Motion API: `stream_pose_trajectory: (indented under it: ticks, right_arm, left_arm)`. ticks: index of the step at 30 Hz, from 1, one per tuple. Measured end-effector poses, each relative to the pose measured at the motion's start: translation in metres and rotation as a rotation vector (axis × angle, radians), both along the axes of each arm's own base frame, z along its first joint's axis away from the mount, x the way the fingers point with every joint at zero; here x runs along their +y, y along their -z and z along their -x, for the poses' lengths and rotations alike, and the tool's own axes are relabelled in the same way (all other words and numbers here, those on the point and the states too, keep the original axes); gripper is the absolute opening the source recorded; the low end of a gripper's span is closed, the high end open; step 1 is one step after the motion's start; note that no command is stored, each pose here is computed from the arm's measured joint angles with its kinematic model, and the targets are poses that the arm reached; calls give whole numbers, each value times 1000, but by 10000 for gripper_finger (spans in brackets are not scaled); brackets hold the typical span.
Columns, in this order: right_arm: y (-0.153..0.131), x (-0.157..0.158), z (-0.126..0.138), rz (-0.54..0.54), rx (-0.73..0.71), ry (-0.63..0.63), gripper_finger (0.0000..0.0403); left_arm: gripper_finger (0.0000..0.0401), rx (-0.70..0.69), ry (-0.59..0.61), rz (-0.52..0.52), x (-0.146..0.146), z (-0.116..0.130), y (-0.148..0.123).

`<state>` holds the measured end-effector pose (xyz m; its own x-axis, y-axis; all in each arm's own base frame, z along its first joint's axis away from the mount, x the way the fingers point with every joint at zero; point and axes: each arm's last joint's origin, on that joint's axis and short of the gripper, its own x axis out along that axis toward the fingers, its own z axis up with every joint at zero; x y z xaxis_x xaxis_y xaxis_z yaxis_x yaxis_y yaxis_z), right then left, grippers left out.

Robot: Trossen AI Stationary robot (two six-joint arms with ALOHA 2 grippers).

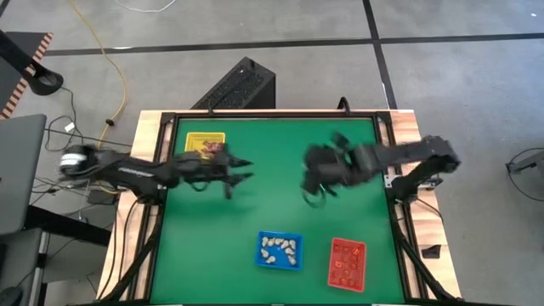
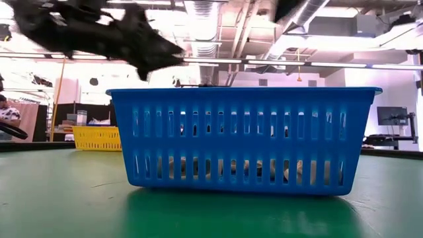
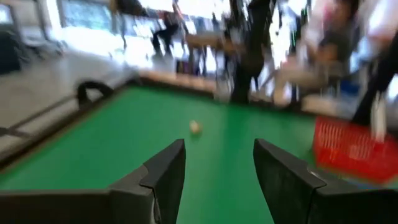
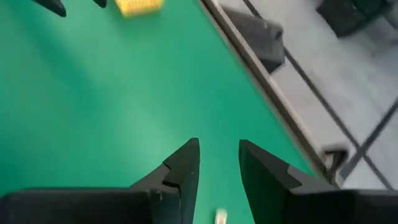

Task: Sort Halloween decoration
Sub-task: Put the white skull toy into the blue basket

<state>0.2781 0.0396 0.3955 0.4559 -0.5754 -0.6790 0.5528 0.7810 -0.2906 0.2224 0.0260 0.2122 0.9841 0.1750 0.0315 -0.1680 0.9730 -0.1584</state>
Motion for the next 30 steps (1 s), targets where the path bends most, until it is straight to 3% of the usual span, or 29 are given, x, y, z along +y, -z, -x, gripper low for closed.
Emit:
stream_pose_trajectory:
  ticks: [4, 8, 11, 14, 18, 24, 30]
  right_arm:
    - [34, 23, 63, -47, -125, 73, 143]
    - [72, 34, 112, -90, -303, 87, 143]
    - [94, 37, 139, -90, -422, 48, 143]
    - [110, 35, 157, -64, -527, 24, 143]
    - [109, 24, 173, -57, -579, 3, 143]
    - [120, 20, 181, -94, -533, -23, 143]
    - [133, 19, 182, -111, -460, -21, 143]
  left_arm:
    - [179, 169, 80, -46, 9, -59, 17]
    - [178, 298, 349, -11, 34, -127, 9]
    - [178, 448, 445, -47, 49, -177, -1]
    - [178, 581, 489, -165, 59, -221, -12]
    - [178, 701, 499, -268, 68, -271, -18]
    - [178, 702, 463, -299, 81, -325, 0]
    - [178, 613, 441, -339, 83, -334, 22]
